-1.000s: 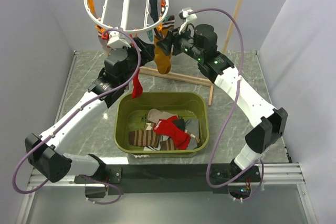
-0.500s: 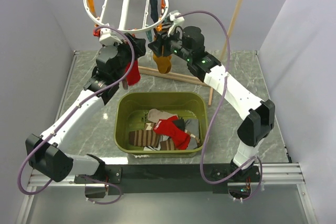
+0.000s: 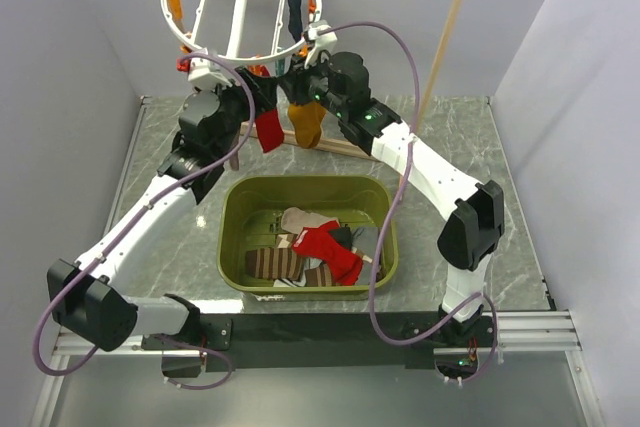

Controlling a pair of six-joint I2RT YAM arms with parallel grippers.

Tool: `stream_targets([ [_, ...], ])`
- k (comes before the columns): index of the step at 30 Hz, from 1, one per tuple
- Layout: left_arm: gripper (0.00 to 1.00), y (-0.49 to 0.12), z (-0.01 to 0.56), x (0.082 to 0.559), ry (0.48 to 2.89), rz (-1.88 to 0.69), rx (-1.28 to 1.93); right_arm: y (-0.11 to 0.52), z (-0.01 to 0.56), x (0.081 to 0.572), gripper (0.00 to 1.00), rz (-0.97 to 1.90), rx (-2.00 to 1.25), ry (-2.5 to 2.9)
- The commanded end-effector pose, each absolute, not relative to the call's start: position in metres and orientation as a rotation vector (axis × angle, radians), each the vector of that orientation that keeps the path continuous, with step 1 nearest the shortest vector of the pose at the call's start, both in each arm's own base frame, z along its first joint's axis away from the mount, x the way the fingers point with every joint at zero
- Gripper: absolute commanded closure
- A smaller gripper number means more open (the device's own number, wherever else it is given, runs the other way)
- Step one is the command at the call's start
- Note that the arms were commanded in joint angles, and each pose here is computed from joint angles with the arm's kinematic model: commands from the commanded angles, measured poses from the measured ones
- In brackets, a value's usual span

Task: Clip the socks to the hanger
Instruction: Open the clamp at the hanger.

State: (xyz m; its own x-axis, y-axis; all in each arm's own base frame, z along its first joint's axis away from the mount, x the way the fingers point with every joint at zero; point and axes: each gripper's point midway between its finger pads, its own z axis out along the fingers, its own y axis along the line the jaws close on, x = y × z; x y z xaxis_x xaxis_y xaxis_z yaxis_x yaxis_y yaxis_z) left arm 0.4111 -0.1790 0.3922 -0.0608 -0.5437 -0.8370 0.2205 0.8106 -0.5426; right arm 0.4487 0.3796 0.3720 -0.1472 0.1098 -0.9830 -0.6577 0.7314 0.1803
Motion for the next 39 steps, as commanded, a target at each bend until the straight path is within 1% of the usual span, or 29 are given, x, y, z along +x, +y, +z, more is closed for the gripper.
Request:
stream_targets([
  [1,0.22,-0.175,0.422,0.398,1.425,-0.676,-0.213,0.383,0.411,0.451,0.73,0.728,-0.412,1.499],
  [2,0.22,-0.173,0.424,0.397,1.416,-0.678,-0.207,0.383,0.413,0.451,0.81,0.730,-0.414,1.499],
  [5,0.21,-0.178,0.427,0.394,1.412,-0.714,-0.155,0.379,0.408,0.447,0.88,0.724,-0.420,1.514],
  [7,0.21,-0.184,0.430,0.392,1.403,-0.751,-0.109,0.375,0.418,0.438,0.90,0.734,-0.424,1.490],
  [8,0.21,-0.191,0.431,0.387,1.402,-0.791,-0.054,0.377,0.411,0.433,0.91,0.748,-0.448,1.501],
  [11,0.21,-0.204,0.437,0.376,1.383,-0.856,0.041,0.376,0.414,0.422,0.92,0.781,-0.476,1.493],
  [15,0.20,-0.207,0.442,0.371,1.383,-0.878,0.065,0.380,0.413,0.414,0.91,0.820,-0.496,1.503],
  [16,0.21,-0.207,0.443,0.372,1.384,-0.877,0.062,0.379,0.410,0.416,0.90,0.818,-0.491,1.512],
  [17,0.21,-0.207,0.441,0.372,1.393,-0.878,0.057,0.380,0.409,0.416,0.84,0.817,-0.489,1.514],
  [19,0.21,-0.206,0.441,0.374,1.397,-0.874,0.038,0.377,0.410,0.420,0.77,0.806,-0.458,1.511],
  [20,0.21,-0.204,0.441,0.374,1.396,-0.869,0.029,0.377,0.411,0.423,0.66,0.799,-0.446,1.510],
  [21,0.21,-0.203,0.440,0.375,1.399,-0.864,0.021,0.377,0.408,0.427,0.60,0.791,-0.435,1.520],
  [23,0.21,-0.200,0.440,0.377,1.401,-0.856,0.003,0.373,0.410,0.434,0.56,0.755,-0.403,1.530],
  [27,0.21,-0.196,0.443,0.379,1.401,-0.841,-0.018,0.372,0.404,0.443,0.55,0.706,-0.395,1.549],
  [39,0.21,-0.182,0.441,0.380,1.391,-0.856,-0.080,0.388,0.411,0.448,0.55,0.765,-0.425,1.475],
])
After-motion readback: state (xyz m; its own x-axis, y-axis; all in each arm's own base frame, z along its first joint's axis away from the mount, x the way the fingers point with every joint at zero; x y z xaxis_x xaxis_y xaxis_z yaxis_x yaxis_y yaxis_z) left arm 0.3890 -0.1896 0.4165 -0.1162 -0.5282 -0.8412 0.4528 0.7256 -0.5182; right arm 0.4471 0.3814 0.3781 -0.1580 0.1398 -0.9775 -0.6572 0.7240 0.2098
